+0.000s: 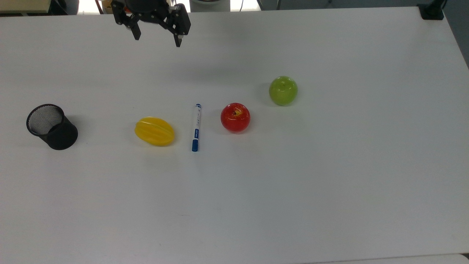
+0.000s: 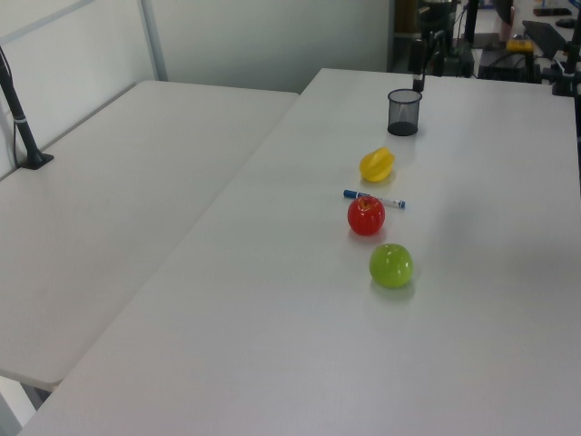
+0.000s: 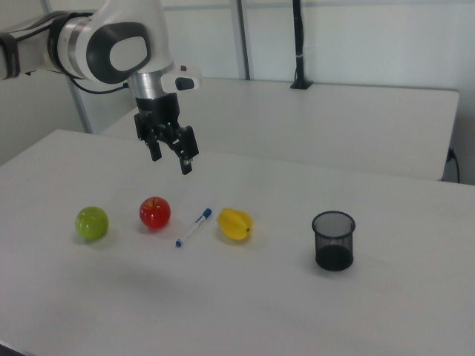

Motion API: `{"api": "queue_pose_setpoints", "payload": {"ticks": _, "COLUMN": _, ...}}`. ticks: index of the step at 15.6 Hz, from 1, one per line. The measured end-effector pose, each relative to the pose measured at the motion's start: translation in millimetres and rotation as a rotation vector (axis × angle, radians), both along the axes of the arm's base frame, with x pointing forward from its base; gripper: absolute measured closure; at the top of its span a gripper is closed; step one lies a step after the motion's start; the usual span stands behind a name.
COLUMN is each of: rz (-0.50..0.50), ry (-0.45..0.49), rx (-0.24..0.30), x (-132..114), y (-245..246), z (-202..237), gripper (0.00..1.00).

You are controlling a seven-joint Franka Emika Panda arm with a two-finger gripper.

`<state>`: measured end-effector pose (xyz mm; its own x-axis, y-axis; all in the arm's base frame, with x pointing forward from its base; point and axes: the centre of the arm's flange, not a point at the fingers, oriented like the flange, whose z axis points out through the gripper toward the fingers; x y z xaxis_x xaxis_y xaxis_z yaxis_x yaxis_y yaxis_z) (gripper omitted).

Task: Take marker pen

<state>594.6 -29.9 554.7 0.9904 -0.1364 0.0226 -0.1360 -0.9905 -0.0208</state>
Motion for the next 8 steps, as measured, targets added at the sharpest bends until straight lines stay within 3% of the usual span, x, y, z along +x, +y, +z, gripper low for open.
{"api": "queue_pose_setpoints", "payload": {"ticks": 8, "rz": 0.036, "ry": 0.002, "rx": 0.023, "x": -54.5, "y": -21.7, "z": 21.6, "gripper": 0.00}}
